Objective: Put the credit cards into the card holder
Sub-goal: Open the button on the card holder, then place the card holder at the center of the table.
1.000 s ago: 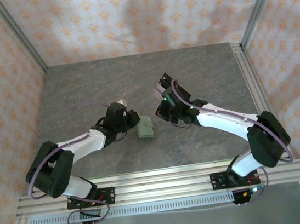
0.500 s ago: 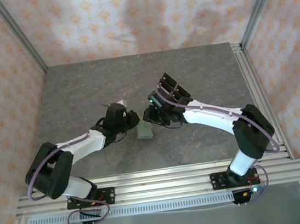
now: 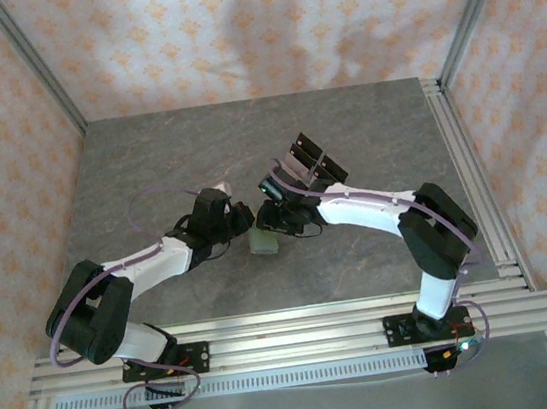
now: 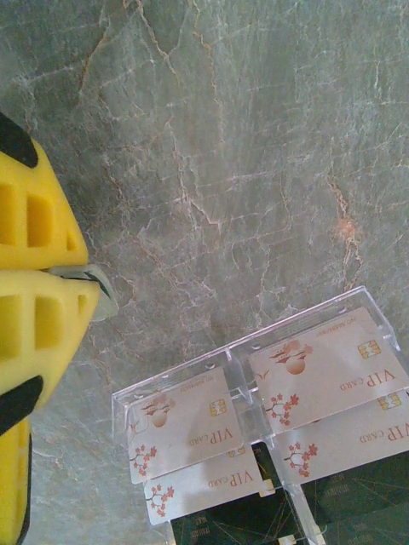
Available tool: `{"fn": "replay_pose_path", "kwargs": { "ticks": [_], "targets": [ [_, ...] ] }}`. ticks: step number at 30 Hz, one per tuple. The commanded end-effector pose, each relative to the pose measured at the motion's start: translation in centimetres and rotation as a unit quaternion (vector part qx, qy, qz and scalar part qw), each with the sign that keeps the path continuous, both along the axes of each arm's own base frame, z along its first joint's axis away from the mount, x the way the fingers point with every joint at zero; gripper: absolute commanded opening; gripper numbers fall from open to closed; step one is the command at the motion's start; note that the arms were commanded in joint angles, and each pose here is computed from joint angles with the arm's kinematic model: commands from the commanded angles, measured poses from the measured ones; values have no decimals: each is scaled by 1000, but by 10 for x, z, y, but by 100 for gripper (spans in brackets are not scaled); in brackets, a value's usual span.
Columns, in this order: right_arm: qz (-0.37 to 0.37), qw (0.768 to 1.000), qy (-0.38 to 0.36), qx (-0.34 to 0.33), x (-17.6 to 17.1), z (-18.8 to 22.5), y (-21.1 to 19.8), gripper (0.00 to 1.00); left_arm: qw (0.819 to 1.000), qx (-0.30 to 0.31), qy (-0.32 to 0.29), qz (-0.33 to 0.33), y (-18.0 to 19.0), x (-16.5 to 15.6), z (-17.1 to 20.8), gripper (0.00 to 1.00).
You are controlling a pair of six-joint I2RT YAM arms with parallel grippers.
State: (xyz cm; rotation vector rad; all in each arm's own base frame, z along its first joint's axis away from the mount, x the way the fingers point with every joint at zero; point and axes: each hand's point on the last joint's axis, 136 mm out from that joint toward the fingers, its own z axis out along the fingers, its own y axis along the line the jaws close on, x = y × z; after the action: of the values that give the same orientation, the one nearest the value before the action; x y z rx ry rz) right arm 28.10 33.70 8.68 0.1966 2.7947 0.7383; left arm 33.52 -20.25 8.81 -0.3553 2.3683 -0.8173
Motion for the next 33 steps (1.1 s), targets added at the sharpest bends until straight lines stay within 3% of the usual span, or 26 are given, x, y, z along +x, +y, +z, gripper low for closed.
{"fn": "replay_pose_path", "kwargs": {
  "ticks": [1,6,11,23,33],
  "targets": [
    [10,1000,-2,1,0,4,7,37,1000,0,-28,3,1,8,20,0],
    [12,1000,3,-5,-2,-2,8,29,1000,-1,-28,3,1,9,21,0],
    [14,1000,8,-13,-5,-8,4,0,1000,-2,-30,4,2,8,23,0],
    [-39,999,-10,-26,-4,-1,-56,0,999,6,-30,9,7,3,21,0],
    [-5,1000,-15,11,-3,10,-39,0,999,21,-25,12,11,4,8,0]
  ]
}}
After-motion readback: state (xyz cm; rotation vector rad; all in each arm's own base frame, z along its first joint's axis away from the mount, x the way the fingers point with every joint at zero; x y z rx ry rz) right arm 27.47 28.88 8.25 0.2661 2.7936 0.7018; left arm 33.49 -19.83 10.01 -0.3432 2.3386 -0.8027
